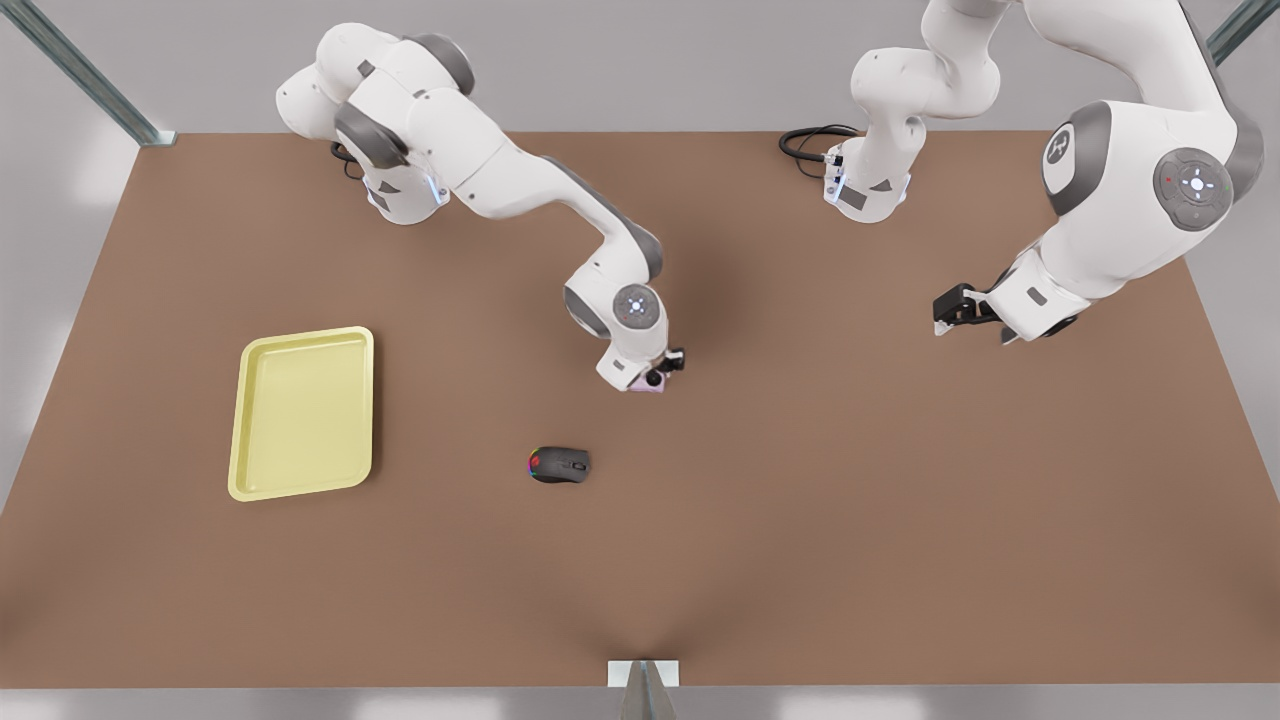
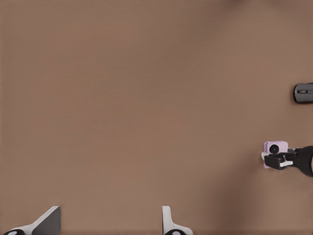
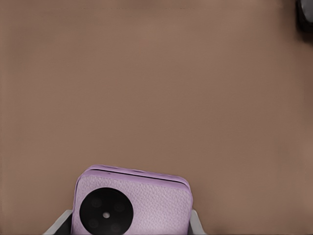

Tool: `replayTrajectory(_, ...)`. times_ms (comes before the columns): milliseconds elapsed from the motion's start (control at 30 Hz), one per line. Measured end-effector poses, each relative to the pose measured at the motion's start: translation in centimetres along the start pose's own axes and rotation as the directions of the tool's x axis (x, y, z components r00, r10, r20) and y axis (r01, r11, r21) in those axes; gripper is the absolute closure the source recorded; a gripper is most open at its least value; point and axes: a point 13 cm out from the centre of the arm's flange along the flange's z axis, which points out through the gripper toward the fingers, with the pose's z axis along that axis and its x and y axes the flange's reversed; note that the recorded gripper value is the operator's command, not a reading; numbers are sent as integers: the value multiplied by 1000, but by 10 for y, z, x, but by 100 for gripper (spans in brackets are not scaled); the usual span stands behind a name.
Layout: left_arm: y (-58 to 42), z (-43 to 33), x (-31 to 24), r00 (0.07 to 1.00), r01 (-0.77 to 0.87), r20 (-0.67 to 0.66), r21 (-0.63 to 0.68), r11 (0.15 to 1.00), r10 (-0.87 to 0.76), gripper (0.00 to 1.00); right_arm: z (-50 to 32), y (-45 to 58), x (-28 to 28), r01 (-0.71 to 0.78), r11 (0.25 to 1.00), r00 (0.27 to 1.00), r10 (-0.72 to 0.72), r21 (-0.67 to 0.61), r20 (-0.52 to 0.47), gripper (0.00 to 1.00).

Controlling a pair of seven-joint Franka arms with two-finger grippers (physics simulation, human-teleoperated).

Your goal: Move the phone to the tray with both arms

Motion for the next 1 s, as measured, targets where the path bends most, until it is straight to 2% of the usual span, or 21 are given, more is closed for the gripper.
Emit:
replayTrajectory(167, -3, 0, 0, 1000, -8, 0, 0, 1000, 8, 0, -98, -162, -106, -174, 985, 985, 174, 15, 20, 21)
replayTrajectory(267, -4, 0, 0, 1000, -13, 1, -1, 1000, 13, 0, -119, -307, -128, -274, 960, 961, 275, 52, -20, 21)
replayTrajectory(433, -4, 0, -1, 1000, -16, 1, -2, 1000, 16, 0, -99, -495, -77, -329, 941, 929, 338, 80, -149, 21)
replayTrajectory(533, -4, 0, -2, 1000, -17, 0, -2, 1000, 17, 0, -49, -565, -35, -308, 950, 924, 312, 52, -222, 21)
replayTrajectory(600, -5, 1, -2, 1000, -18, -1, -2, 1000, 18, 0, -20, -594, -29, -272, 962, 936, 268, 18, -230, 20)
replayTrajectory(633, -5, 1, -2, 1000, -19, -1, -2, 1000, 19, 0, -7, -609, -30, -254, 967, 943, 247, -2, -222, 12)
replayTrajectory(667, -5, 0, -2, 1000, -20, 0, -2, 1000, 20, 0, 2, -623, -35, -230, 973, 953, 222, -18, -206, 0)
replayTrajectory(833, -10, -7, -4, 999, -29, 15, -2, 1000, 29, 0, -6, -651, -65, -55, 998, 994, 51, -38, -99, 0)
replayTrajectory(933, -12, -8, -4, 999, -33, 16, -2, 999, 33, 0, -140, -613, -139, 111, 993, 990, -113, 28, 83, 0)
replayTrajectory(1000, -12, -9, -5, 999, -34, 18, -2, 999, 34, 0, -243, -538, -147, 222, 971, 959, -233, 89, 158, 0)
